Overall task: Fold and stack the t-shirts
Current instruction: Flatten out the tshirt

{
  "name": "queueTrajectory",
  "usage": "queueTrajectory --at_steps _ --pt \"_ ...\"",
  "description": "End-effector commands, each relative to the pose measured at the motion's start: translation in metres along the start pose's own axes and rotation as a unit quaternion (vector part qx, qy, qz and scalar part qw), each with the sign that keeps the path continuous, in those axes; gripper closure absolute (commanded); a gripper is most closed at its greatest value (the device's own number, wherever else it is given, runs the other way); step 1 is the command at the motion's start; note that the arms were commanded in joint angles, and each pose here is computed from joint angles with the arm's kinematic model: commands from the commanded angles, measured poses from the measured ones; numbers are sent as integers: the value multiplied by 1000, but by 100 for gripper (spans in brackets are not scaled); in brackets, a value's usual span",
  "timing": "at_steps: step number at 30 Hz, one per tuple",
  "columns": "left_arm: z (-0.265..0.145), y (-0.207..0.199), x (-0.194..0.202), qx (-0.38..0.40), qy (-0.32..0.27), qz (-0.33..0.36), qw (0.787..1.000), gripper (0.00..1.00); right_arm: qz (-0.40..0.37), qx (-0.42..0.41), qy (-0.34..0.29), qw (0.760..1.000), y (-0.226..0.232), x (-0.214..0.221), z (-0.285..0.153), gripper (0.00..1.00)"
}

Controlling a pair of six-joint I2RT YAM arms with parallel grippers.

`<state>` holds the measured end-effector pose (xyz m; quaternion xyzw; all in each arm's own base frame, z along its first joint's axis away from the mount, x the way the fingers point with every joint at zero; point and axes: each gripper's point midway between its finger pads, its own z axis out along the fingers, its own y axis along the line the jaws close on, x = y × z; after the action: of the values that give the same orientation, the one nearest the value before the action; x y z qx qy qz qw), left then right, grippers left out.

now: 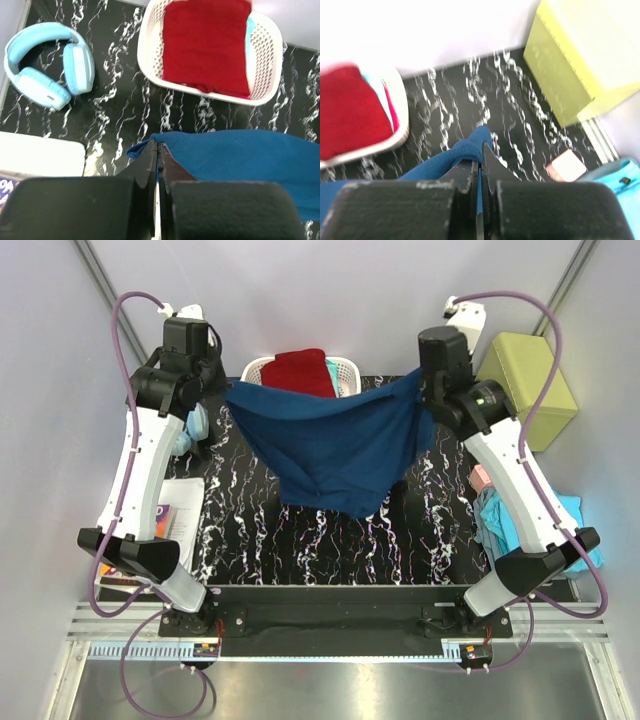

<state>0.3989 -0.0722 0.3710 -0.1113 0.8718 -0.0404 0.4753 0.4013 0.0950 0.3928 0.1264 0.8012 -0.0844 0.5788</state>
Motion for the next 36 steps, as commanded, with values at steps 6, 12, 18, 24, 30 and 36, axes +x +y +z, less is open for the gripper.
queueTrajectory --at_steps 6,12,18,24,30,36 --pt "-25 -32 -46 33 -94 -38 994 100 40 9 -52 998 -10 -48 -10 100" --pt "-83 -25 -78 28 -163 -76 983 100 78 -15 -90 993 -14 -86 -33 100" --pt "-116 -23 -77 36 -181 -80 980 100 115 -46 -113 986 -11 -117 -56 100" --pt "-149 -1 -71 4 -211 -54 976 100 104 -34 -156 982 -30 -137 -84 100" --pt "-140 -9 -70 7 -207 -36 978 100 72 -1 -152 986 -44 -119 -81 100" --pt "-174 -17 -69 20 -234 -9 972 100 73 8 -193 978 -77 -136 -123 100"
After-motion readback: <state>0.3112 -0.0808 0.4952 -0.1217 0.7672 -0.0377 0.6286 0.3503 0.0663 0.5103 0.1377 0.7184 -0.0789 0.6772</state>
